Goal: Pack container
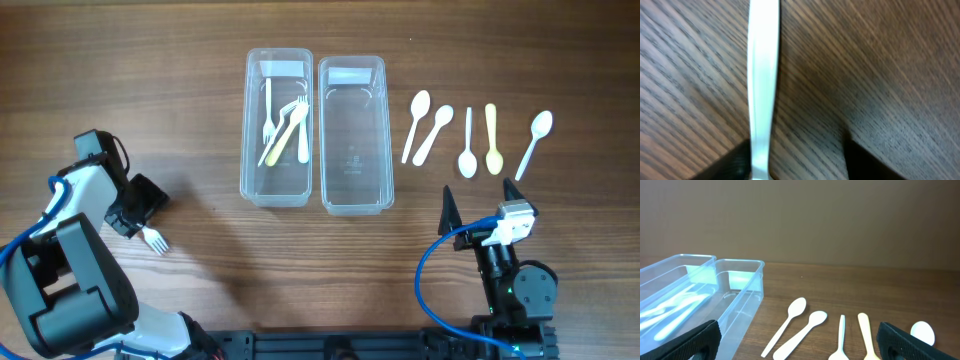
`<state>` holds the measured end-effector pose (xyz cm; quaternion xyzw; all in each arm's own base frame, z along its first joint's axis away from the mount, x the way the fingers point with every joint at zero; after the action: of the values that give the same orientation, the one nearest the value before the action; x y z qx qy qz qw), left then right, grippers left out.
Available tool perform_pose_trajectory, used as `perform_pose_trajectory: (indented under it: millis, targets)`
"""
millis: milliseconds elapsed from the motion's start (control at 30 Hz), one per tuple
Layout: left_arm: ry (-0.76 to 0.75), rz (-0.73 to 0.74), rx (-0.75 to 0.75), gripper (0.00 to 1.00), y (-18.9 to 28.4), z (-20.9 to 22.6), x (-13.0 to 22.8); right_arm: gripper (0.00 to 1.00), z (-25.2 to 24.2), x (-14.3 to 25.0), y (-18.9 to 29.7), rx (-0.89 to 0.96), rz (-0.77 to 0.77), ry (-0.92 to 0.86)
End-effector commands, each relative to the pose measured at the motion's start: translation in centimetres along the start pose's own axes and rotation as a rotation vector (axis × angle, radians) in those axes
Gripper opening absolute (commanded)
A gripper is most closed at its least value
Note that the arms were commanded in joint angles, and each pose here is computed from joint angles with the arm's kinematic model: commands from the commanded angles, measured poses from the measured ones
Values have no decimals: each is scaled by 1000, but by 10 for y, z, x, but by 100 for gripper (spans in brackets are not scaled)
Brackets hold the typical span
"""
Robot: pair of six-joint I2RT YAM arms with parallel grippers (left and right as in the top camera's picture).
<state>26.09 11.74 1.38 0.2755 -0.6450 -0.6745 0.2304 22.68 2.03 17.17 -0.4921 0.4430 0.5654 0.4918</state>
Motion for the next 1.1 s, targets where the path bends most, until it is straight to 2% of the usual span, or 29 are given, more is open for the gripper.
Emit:
perform_pose_trajectory:
  millis: [0,167,233,267,300,333,600,733,833,1067]
  targets:
    - [-9,50,-36,49,-17,8,13,100,-3,-1,0,14,-5,0]
    - [-9,57,-38,49,-21,9,15,100,-3,-1,0,14,-5,0]
    - [-9,57,-38,41,-21,9,14,100,-3,-1,0,14,-5,0]
    - [-9,57,-38,35,-21,9,14,100,-3,-1,0,14,-5,0]
    - [-9,56,-38,24,-21,9,14,100,-3,-1,0,14,-5,0]
    - [-10,56,-38,19,-21,9,14,100,-3,-1,0,14,-5,0]
    - [-9,50,-36,15,-15,7,9,100,-2,-1,0,14,-5,0]
    - [-7,-6,-17,14,17,-1,-20,100,-3,-1,0,14,-5,0]
    - [-10,-78,15,14,61,-13,-52,100,-3,-1,0,14,-5,0]
    - [-142,-244,172,13,154,-79,-90,100,-3,-1,0,14,-5,-1]
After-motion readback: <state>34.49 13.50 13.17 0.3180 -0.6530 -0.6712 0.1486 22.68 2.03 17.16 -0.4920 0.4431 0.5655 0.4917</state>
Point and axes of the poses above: each gripper's point midway between its finger pads, its own y axis back along the fingers, its own z axis along the line the jaws close on, x = y × z, the point moved 2 cm from there along y, back along the fingers, and after that the axes turned 7 degrees about -y, right-handed, at the moved point
